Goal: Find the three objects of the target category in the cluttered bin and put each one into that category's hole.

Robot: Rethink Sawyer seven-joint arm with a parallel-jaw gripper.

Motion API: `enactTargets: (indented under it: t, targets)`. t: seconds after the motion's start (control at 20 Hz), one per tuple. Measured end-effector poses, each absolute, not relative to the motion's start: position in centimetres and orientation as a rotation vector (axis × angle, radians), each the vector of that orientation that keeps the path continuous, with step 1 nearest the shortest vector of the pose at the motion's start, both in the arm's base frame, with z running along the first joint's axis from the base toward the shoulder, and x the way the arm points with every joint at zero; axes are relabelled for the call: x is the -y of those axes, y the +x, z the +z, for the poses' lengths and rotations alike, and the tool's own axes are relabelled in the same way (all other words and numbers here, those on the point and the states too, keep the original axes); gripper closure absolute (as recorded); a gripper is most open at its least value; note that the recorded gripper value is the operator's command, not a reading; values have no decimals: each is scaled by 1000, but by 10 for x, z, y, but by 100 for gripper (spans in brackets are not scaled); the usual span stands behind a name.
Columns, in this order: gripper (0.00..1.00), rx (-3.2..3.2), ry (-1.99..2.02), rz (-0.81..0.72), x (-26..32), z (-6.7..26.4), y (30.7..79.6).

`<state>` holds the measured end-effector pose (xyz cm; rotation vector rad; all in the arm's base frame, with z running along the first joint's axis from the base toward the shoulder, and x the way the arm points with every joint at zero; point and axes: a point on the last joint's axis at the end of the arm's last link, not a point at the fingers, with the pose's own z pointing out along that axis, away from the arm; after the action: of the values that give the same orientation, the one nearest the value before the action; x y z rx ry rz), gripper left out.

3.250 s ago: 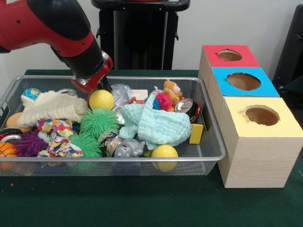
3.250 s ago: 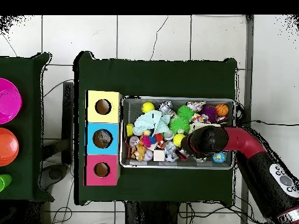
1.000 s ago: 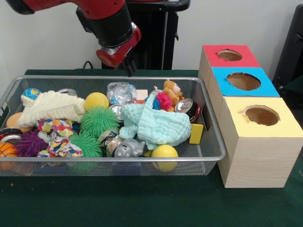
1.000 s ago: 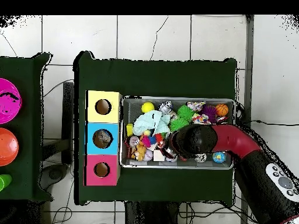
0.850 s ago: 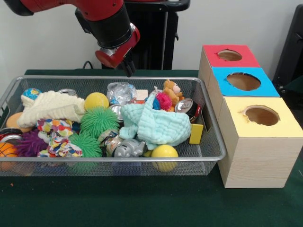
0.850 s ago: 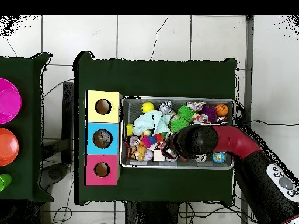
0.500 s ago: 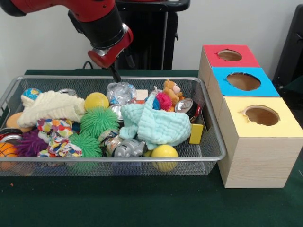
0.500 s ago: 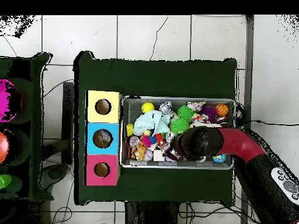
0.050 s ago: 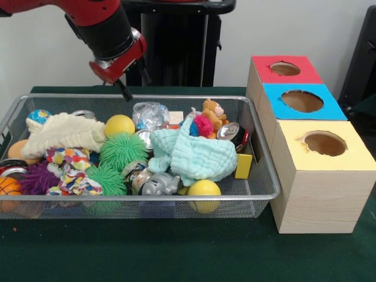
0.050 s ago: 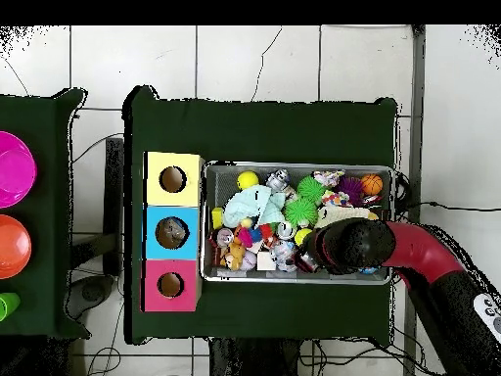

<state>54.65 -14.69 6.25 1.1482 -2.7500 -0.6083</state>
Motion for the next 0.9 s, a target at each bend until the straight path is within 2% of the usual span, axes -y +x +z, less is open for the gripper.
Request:
enactTargets:
  t: [0.4,0.9]
  targets:
    - [0,2804,1050,-578,180,57,554]
    - [0,2847,843,-631,218,17,555]
